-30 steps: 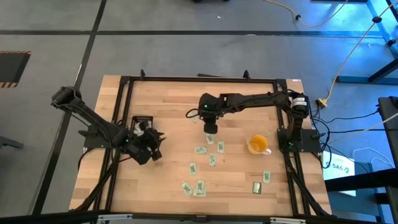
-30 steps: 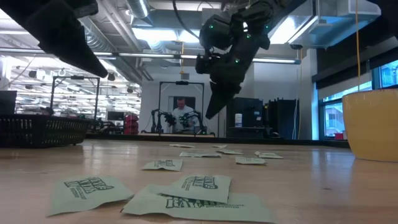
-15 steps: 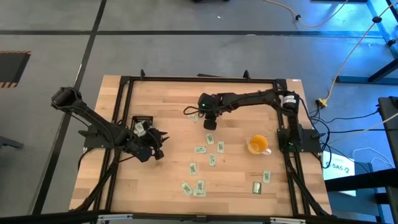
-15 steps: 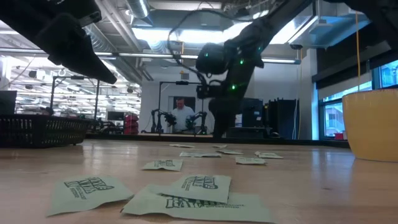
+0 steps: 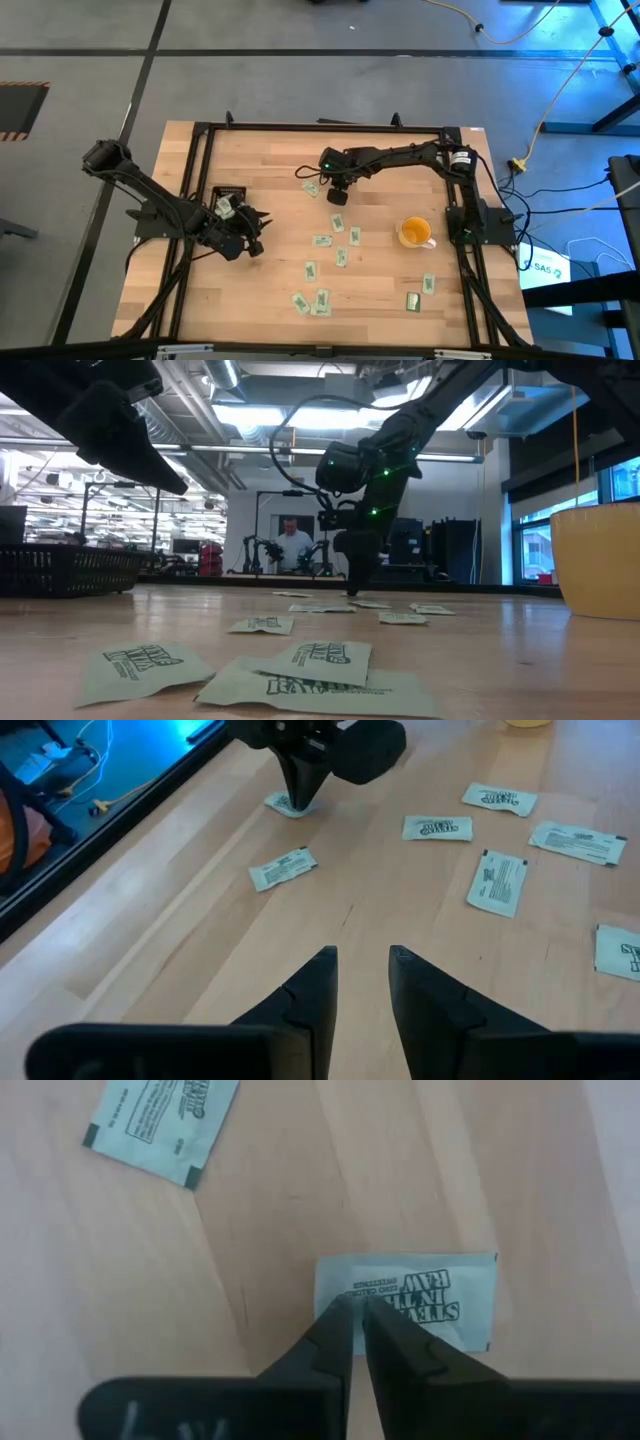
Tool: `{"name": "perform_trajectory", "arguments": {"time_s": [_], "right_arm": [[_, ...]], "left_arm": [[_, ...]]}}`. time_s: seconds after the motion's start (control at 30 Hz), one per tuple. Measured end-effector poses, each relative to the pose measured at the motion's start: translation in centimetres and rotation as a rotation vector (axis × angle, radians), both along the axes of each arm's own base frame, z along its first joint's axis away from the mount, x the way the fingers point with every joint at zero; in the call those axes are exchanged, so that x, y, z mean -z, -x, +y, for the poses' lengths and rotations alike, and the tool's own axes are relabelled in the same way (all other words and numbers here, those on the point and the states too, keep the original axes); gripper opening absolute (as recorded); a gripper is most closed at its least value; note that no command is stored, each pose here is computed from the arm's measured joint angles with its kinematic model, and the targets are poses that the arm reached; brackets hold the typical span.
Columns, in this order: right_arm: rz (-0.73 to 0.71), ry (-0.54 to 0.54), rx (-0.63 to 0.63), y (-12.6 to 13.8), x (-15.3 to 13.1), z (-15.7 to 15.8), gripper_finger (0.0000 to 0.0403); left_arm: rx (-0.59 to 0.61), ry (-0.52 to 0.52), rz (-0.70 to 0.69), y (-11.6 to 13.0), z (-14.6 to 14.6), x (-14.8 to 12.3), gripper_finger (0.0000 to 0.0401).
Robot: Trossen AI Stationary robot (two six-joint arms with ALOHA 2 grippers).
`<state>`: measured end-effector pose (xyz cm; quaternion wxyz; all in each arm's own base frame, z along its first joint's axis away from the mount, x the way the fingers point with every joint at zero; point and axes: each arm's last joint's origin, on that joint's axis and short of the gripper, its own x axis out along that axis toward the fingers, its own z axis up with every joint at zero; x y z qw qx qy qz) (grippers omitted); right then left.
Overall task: Pick and place Stevia / Truvia into bins
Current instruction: Put the stevia packet into the black bin
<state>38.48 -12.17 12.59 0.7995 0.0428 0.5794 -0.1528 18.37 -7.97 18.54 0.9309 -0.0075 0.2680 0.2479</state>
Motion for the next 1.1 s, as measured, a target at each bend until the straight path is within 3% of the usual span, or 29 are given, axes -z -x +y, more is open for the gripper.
{"name": "perform_trajectory", "arguments": {"time_s": [0.1,0.57,0.87,1.1], "right_arm": [[-0.002,-0.048,-0.007,0.10,0.14,-0.05,0.0037],[0.027,-0.058,-0.008,0.33,0.39,0.13,0.0053],[0.036,-0.052,-0.028,0.40,0.43,0.15,0.0008],[0.035,-0.050,-0.028,0.40,0.45,0.16,0.0010]], "left_arm": [[0.001,0.001,0.000,0.00,0.00,0.00,0.0088],[0.000,0.005,-0.001,0.00,-0.01,0.01,0.0088],[-0.011,0.022,-0.011,0.00,-0.01,0.01,0.0088],[0.000,0.035,-0.004,-0.01,-0.05,0.04,0.0088]]}}
